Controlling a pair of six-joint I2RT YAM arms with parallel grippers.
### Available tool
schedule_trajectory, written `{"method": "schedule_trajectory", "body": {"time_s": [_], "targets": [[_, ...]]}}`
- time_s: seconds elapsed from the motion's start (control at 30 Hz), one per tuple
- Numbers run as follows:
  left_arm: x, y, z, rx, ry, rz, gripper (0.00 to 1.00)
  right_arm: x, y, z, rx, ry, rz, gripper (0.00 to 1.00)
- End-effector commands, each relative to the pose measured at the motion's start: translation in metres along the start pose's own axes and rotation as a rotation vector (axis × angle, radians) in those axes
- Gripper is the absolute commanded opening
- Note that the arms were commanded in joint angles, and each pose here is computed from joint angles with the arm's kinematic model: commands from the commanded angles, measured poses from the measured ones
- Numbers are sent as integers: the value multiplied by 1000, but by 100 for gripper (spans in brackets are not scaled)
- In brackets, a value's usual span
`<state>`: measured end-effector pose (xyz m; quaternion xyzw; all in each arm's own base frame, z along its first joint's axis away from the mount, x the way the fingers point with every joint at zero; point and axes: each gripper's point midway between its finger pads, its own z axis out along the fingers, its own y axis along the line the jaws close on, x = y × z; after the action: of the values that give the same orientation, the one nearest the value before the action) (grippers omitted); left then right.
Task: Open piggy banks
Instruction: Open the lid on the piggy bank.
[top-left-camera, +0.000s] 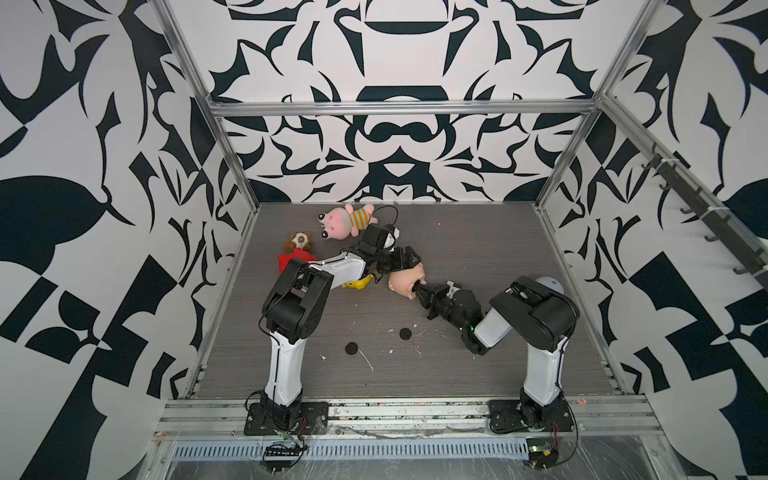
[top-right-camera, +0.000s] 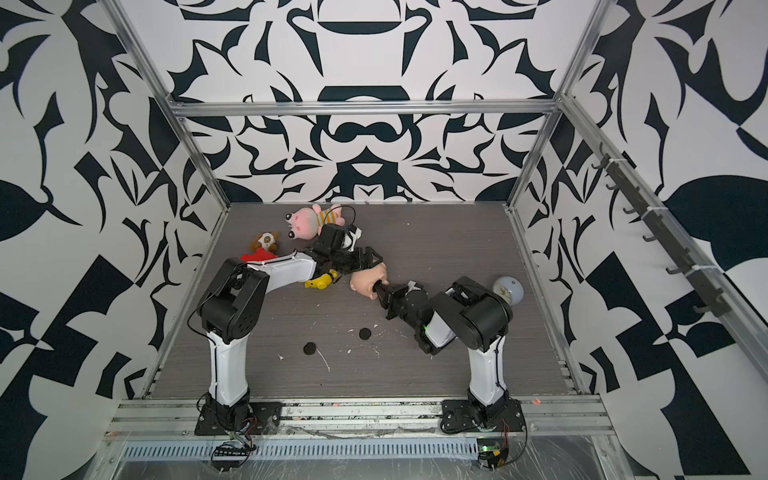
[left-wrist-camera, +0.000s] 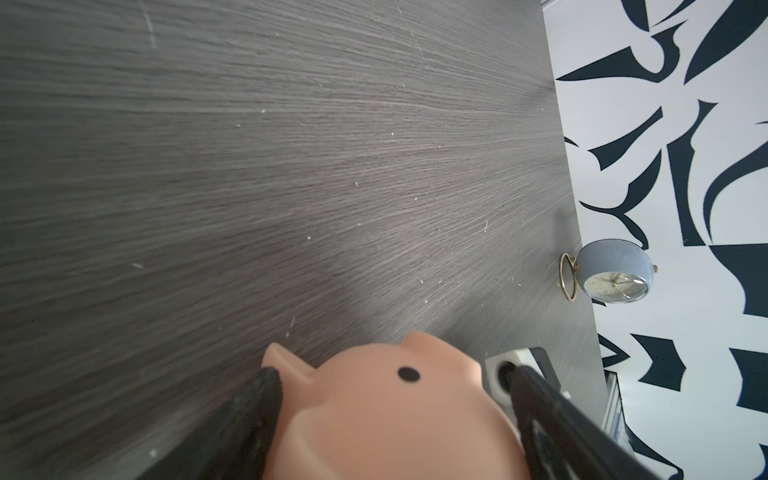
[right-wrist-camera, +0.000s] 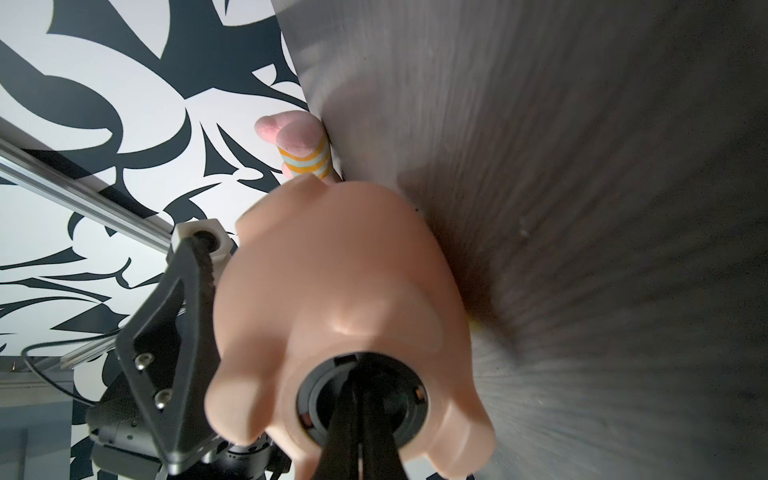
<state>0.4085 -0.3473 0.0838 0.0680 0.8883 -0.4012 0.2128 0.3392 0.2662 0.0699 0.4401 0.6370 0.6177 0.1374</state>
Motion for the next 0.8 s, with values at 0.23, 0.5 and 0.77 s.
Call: {"method": "schedule_trajectory", "body": {"time_s": [0.23,0.5,0.77], "targets": [[30,-14,-1,32,103,-5,90,-11,-7,-29,11,-55,-47,0],[29,-14,1,26,106,1,90,-20,-23,-63,57,-85,-54,0],[26,-17,2,30,106,2,90,-28,-40,-83,109,-110,-50,0]]}}
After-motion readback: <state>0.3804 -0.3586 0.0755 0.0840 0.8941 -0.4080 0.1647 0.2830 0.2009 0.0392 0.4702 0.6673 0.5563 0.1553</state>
